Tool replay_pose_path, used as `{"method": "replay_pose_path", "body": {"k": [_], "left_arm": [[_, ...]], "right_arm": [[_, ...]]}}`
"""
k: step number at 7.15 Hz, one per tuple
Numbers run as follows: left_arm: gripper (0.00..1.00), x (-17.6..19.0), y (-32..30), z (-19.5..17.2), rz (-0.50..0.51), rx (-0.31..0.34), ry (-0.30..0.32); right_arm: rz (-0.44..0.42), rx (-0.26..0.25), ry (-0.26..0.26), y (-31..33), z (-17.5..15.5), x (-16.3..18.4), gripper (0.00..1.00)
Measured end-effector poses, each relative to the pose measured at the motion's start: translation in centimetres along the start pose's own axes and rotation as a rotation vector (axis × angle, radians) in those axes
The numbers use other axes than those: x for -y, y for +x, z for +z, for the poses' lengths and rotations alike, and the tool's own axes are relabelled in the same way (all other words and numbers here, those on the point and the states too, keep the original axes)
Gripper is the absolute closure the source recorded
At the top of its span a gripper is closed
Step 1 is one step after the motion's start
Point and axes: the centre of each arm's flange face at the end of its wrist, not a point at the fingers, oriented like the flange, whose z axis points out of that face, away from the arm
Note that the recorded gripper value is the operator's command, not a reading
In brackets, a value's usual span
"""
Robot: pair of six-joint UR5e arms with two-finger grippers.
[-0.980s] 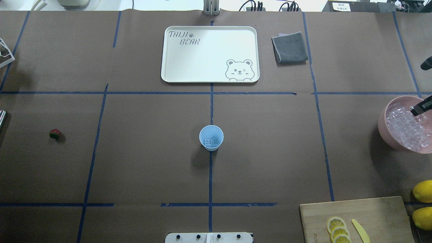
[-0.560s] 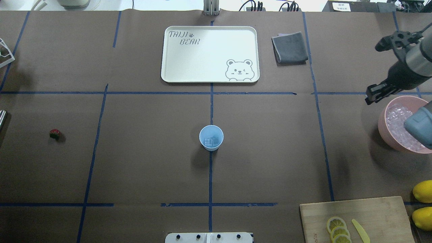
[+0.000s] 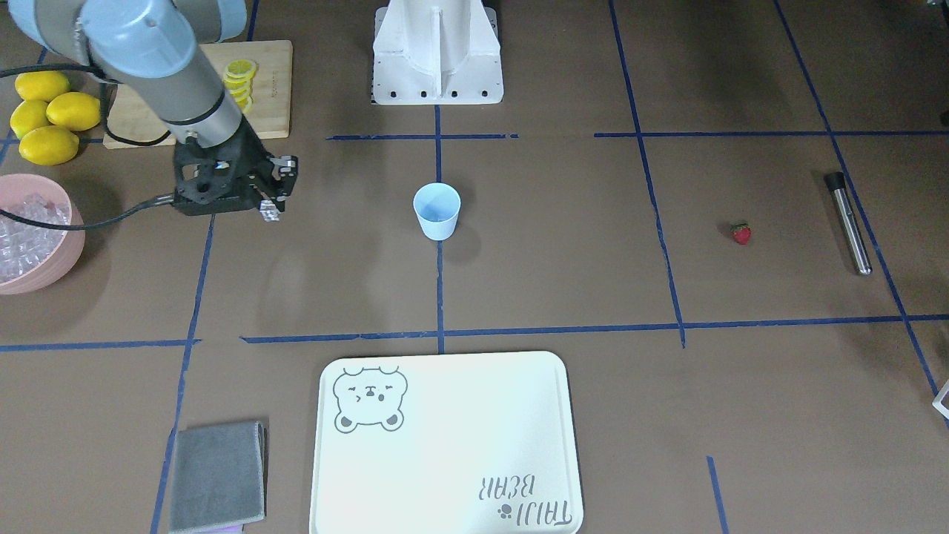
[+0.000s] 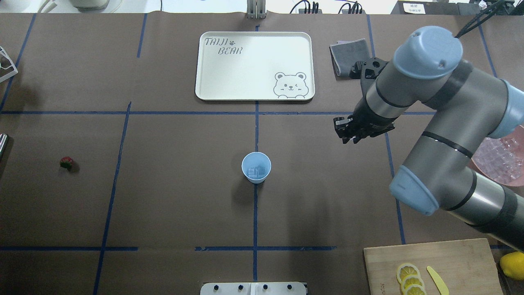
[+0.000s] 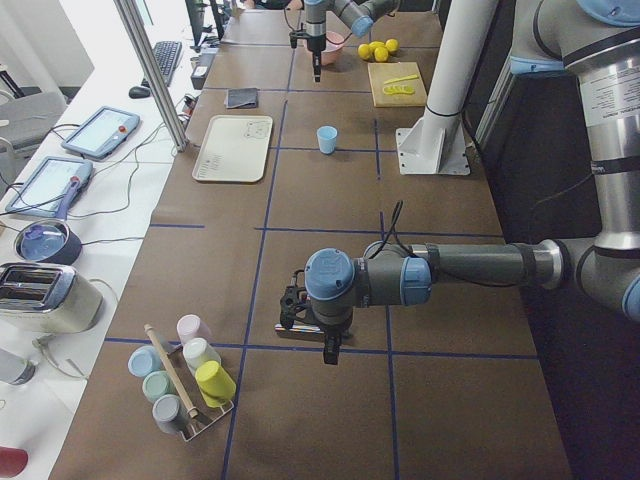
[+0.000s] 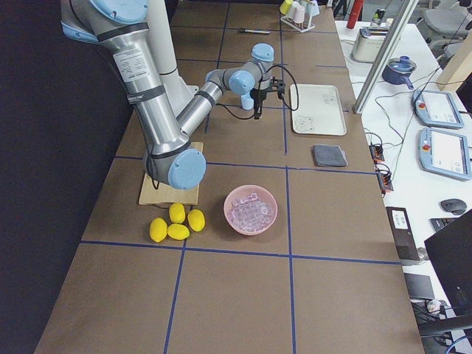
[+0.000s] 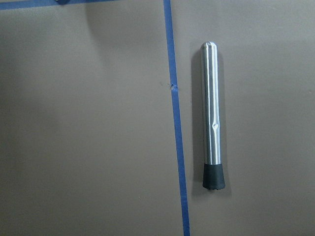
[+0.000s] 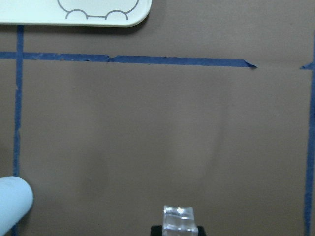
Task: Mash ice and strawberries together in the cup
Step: 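Carry the ice cube with the right gripper over the light-blue cup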
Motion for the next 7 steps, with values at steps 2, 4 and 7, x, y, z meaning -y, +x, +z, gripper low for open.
{"method": "replay_pose_path", "body": {"k": [2, 4, 7], "left_arm": [[0.00, 0.0, 0.0, 0.0, 0.000, 0.000, 0.000], [0.00, 0.0, 0.0, 0.0, -0.001, 0.000, -0.001], [0.00, 0.0, -0.2, 0.1, -0.003, 0.000, -0.003]], "right_arm": [[0.096, 0.009, 0.039, -7.5, 1.4, -2.1, 1.00], [0.166, 0.003, 0.073, -15.0, 3.8, -4.4, 1.00], [0.179, -0.004, 0.091, -18.5, 5.5, -6.4, 0.97]]}}
